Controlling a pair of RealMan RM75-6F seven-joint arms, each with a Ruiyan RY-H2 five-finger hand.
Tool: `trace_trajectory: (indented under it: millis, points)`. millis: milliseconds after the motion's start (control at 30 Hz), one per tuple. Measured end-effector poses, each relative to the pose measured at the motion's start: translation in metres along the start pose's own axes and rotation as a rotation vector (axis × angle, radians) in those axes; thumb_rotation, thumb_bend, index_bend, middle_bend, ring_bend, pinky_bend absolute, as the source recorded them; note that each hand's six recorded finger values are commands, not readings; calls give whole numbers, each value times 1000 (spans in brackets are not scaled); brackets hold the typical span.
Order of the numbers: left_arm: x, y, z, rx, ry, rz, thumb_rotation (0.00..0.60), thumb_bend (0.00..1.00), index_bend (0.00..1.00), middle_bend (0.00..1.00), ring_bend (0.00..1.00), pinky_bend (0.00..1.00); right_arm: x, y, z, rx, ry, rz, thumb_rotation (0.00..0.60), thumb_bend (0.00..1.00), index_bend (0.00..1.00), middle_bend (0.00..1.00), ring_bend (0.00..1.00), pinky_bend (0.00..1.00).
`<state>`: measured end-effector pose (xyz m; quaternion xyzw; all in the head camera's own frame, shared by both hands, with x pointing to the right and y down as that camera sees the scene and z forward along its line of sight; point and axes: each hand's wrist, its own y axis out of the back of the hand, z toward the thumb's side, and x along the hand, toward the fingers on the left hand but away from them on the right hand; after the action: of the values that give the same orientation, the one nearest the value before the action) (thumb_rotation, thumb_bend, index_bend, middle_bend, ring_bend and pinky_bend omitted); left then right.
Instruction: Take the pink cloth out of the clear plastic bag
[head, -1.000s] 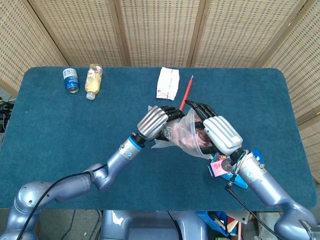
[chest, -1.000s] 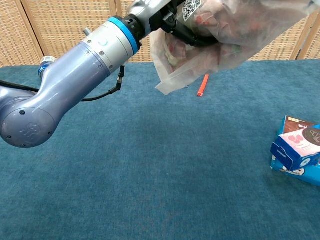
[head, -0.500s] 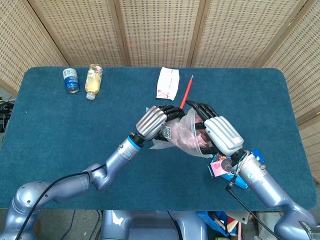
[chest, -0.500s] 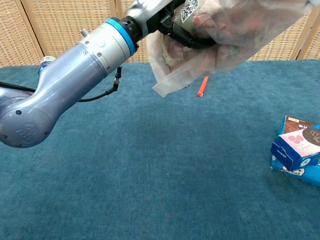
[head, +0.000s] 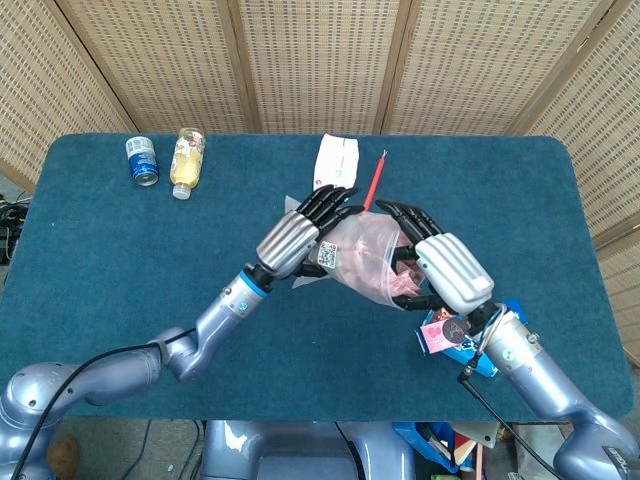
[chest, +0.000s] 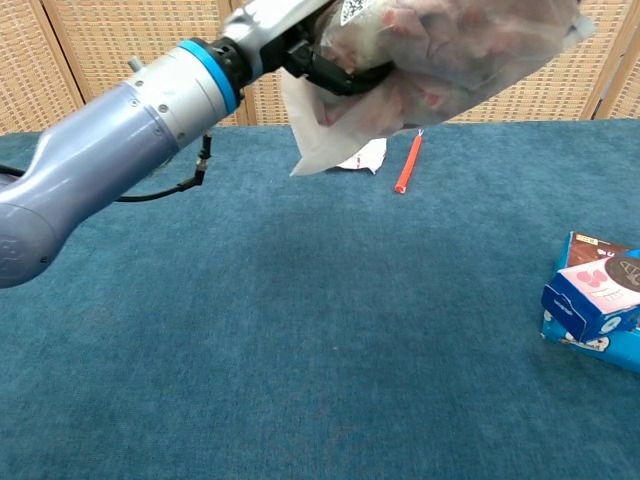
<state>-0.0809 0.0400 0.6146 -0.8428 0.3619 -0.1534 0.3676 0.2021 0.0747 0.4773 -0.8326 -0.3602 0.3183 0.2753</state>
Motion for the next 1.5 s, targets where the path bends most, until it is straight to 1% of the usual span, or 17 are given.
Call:
trace_trajectory:
  millis: [167,233,333,467,700,800,900,1000,1033,1100,1167,1233,1267,1367,1500]
  points:
    - [-13,12,-13,19,19,-8,600,396,98,0,0,0,2,0,-2,15,9,0,600,606,767,0,0,0]
    - [-18,15,-18,23,28,-17,600,354,82,0,0,0,3,-1,-4,18,12,1,600,606,767,0,0,0]
    - [-24,17,-24,25,42,-32,600,252,16,0,0,0,4,-2,-5,16,16,3,600,605,767,0,0,0]
    - [-28,18,-30,24,65,-44,600,175,0,0,0,0,5,-4,-3,8,28,7,600,605,767,0,0,0]
    - [-31,23,-33,29,75,-38,600,164,0,0,0,0,5,-4,-4,16,28,8,600,606,770,0,0,0]
    - [-33,24,-39,41,93,-41,600,166,0,0,0,0,5,-4,-4,17,28,9,600,606,770,0,0,0]
    - [-37,22,-47,49,120,-73,600,173,23,0,0,0,5,-3,-1,17,36,9,600,606,770,0,0,0]
    - [-43,16,-56,58,149,-130,600,174,61,0,0,0,4,-2,3,25,49,14,600,605,770,0,0,0]
    - [-47,14,-60,68,162,-158,600,174,75,0,0,0,4,-2,4,28,52,16,600,605,770,0,0,0]
    - [-54,9,-65,87,179,-195,600,174,98,0,0,0,3,-2,8,27,60,19,600,605,770,0,0,0]
    - [-61,6,-69,93,191,-208,600,174,146,0,0,0,3,-1,11,21,61,20,600,606,770,0,0,0]
    - [-69,1,-72,96,198,-221,600,174,223,0,0,0,2,-2,14,14,62,22,600,605,770,0,0,0]
    - [-73,-2,-73,98,202,-229,600,174,239,0,0,0,2,-2,15,12,63,22,600,605,770,0,0,0]
    - [-83,-12,-75,97,210,-261,600,174,250,0,0,0,2,-2,19,10,65,25,600,606,770,0,0,0]
    - [-88,-21,-76,77,217,-304,600,173,250,0,0,0,4,0,21,21,69,26,600,606,770,0,0,0]
